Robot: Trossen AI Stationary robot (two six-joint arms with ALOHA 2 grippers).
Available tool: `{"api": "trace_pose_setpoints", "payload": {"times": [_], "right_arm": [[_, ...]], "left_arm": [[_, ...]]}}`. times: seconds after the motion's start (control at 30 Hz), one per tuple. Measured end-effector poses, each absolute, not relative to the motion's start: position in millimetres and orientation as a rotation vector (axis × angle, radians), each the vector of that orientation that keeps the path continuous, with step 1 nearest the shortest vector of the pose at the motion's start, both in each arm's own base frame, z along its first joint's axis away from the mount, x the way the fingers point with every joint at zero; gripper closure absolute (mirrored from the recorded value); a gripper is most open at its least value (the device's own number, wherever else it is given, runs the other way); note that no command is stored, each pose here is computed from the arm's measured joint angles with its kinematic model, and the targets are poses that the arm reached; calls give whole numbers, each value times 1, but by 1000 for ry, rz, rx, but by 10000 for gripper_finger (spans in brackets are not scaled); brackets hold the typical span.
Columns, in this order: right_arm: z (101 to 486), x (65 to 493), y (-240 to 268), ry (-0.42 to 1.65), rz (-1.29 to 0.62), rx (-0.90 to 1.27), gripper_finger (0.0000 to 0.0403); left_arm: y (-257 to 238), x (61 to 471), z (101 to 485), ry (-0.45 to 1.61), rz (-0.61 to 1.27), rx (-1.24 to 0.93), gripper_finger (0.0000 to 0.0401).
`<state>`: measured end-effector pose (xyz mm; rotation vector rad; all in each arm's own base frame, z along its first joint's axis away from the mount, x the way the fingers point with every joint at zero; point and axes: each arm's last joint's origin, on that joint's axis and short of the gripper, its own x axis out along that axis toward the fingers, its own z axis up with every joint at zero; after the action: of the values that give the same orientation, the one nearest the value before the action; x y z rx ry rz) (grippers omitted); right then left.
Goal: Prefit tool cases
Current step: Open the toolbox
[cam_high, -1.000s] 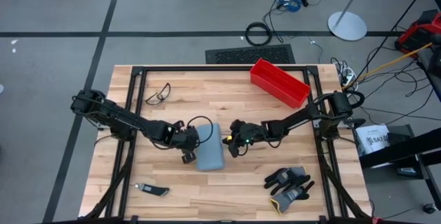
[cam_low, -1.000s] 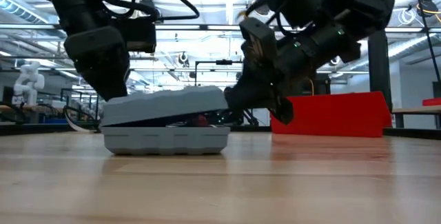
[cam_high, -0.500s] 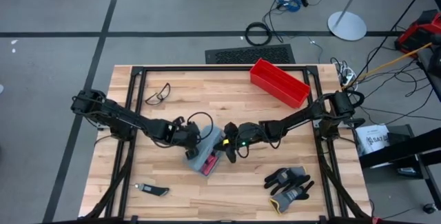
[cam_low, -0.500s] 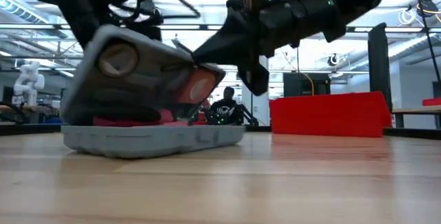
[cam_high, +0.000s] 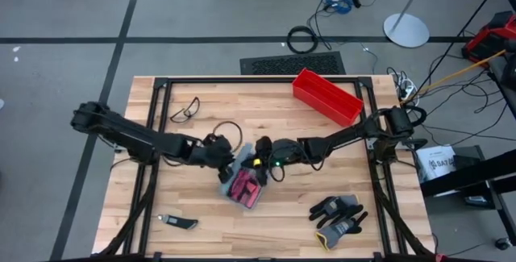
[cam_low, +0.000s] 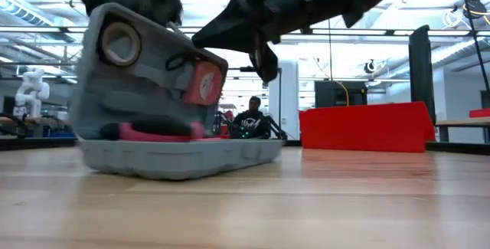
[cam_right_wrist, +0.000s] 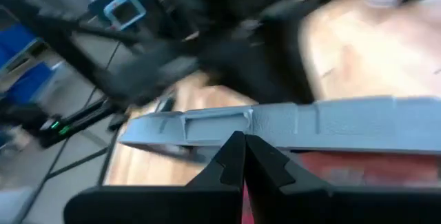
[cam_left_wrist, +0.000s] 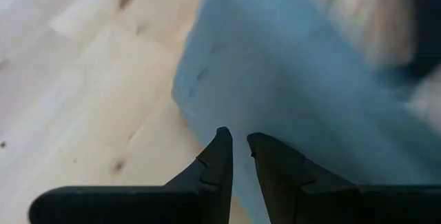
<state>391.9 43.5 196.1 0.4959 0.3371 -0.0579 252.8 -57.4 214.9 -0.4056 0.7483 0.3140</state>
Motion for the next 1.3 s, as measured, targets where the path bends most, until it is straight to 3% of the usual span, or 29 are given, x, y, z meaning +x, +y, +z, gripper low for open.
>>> {"api": "trace_pose_setpoints", "payload": {"times": [0.23,0.47,0.8,1.07,1.3], "right_arm": [[200,398,31,395,-170,421,403],[197,398,14,426,-231,398,403],[199,398,2,420,-233,369,403],[204,396,24,426,-154,279,403],[201,379,52,605,-110,231,403]], "left_arm": [[-51,228,259,585,255,-473,333],[-51,209,277,506,232,-451,333],[-53,210,267,569,271,-409,333],[-54,214,257,623,310,-374,333],[-47,200,244,758,477,-331,333]]}}
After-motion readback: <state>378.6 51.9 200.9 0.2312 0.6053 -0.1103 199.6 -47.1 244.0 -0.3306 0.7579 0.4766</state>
